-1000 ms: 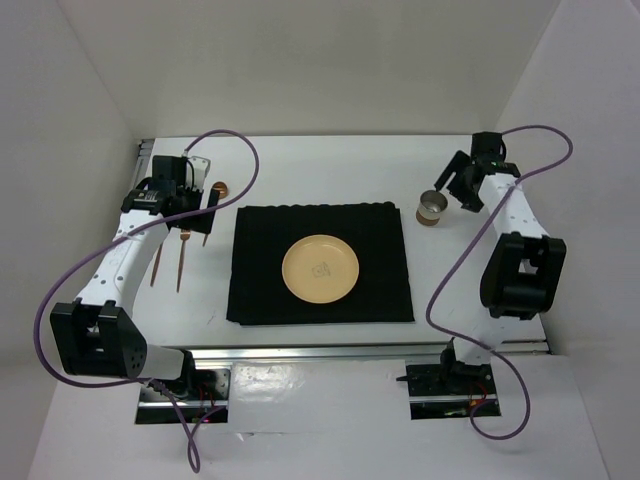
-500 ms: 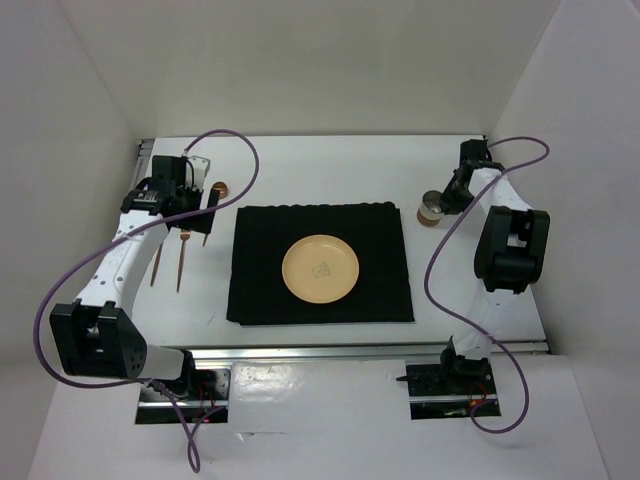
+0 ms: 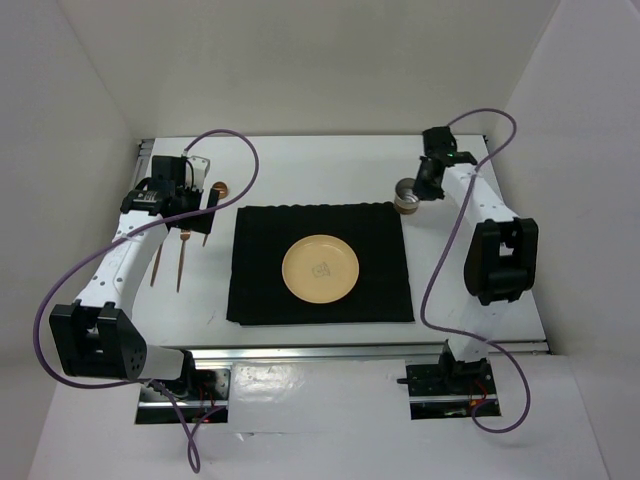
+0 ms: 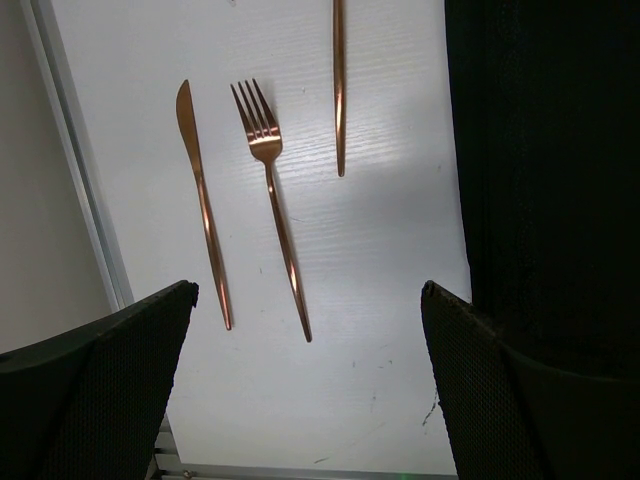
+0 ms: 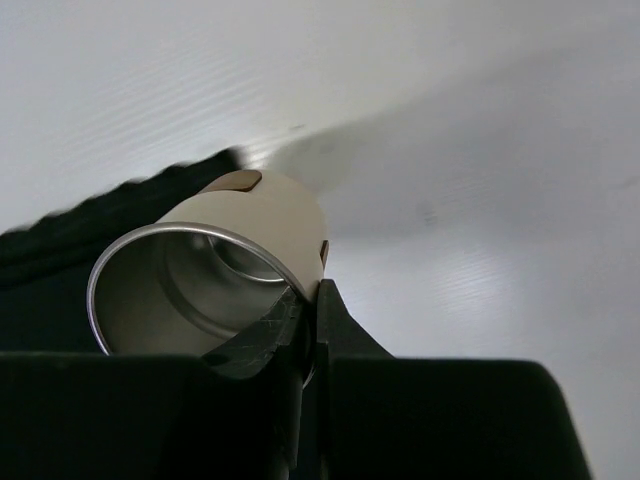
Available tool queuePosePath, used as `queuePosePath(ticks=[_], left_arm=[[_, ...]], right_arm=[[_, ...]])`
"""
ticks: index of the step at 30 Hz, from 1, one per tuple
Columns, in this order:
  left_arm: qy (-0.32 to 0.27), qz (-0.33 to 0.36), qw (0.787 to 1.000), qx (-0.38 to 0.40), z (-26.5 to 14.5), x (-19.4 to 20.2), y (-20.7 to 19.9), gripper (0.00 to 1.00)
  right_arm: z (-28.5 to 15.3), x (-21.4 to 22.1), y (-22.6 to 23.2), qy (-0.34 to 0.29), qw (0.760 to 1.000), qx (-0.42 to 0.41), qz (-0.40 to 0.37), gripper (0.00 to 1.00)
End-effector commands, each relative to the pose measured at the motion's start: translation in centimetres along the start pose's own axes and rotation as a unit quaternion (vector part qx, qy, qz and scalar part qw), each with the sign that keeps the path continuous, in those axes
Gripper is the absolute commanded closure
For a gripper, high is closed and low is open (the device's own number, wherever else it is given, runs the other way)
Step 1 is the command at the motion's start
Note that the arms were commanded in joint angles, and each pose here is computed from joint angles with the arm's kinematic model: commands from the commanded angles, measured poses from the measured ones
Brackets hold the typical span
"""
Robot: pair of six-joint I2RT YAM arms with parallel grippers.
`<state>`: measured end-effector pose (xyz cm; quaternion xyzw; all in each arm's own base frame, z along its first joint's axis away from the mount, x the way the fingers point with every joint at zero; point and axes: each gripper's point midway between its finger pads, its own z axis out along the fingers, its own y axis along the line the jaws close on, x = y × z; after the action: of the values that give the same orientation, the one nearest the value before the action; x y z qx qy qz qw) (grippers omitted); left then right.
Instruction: Set the dinner table for one person
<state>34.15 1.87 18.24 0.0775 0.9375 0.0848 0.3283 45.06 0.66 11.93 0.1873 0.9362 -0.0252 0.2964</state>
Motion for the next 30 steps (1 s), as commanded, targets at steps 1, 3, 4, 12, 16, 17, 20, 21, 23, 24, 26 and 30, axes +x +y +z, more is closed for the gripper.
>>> queuePosePath(ticks=[1, 3, 4, 12, 16, 17, 20, 21, 23, 24, 26, 30], left_arm=[[-0.015, 0.0, 1.0, -0.003, -0.7, -1.1, 0.5, 0.0], [-0.015, 0.0, 1.0, -0.003, -0.7, -1.1, 0.5, 0.0], [-0.015, 0.0, 1.0, -0.003, -0.7, -1.1, 0.5, 0.0], [-0.015, 0.0, 1.0, -0.003, -0.7, -1.1, 0.5, 0.0], [-0.015, 0.0, 1.0, -0.003, -0.7, -1.1, 0.5, 0.0], [-0.015, 0.0, 1.0, -0.003, -0.7, -1.1, 0.5, 0.0], [-0.015, 0.0, 1.0, -0.003, -0.7, -1.1, 0.5, 0.0], [-0.016, 0.0, 1.0, 0.001, -0.7, -1.1, 0.3, 0.0], [-0.012, 0.005, 1.0, 0.002, -0.7, -0.9, 0.3, 0.0], [-0.008, 0.006, 1.0, 0.008, -0.4, -0.8, 0.1, 0.0], [-0.001, 0.023, 0.999, 0.025, -0.5, -0.4, -0.4, 0.0], [0.027, 0.047, 0.998, 0.038, 1.1, -0.2, -0.7, 0.0]], right_arm=[[-5.5, -0.8, 5.6, -0.049, 0.996, -0.063, -0.047, 1.0], [-5.0, 0.7, 6.8, -0.034, 0.996, -0.068, -0.056, 1.0], [-4.3, 2.1, 7.7, -0.022, 0.995, -0.07, -0.07, 1.0], [-1.2, 7.2, 9.0, 0.035, 0.993, -0.05, -0.1, 1.0], [-0.6, 7.3, 9.0, 0.033, 0.994, -0.045, -0.095, 1.0], [-0.3, 7.5, 9.0, 0.037, 0.994, -0.043, -0.096, 1.0], [0.2, 8.4, 9.4, 0.054, 0.992, -0.053, -0.099, 0.99], [0.5, 8.8, 9.2, 0.061, 0.992, -0.048, -0.101, 0.89], [0.3, 8.7, 9.2, 0.063, 0.992, -0.048, -0.101, 0.44], [0.3, 8.9, 9.0, 0.066, 0.991, -0.045, -0.102, 0.34], [-0.1, 7.8, 8.8, 0.053, 0.994, -0.041, -0.091, 0.17], [-2.4, 4.9, 9.4, 0.017, 0.995, -0.049, -0.081, 0.0]])
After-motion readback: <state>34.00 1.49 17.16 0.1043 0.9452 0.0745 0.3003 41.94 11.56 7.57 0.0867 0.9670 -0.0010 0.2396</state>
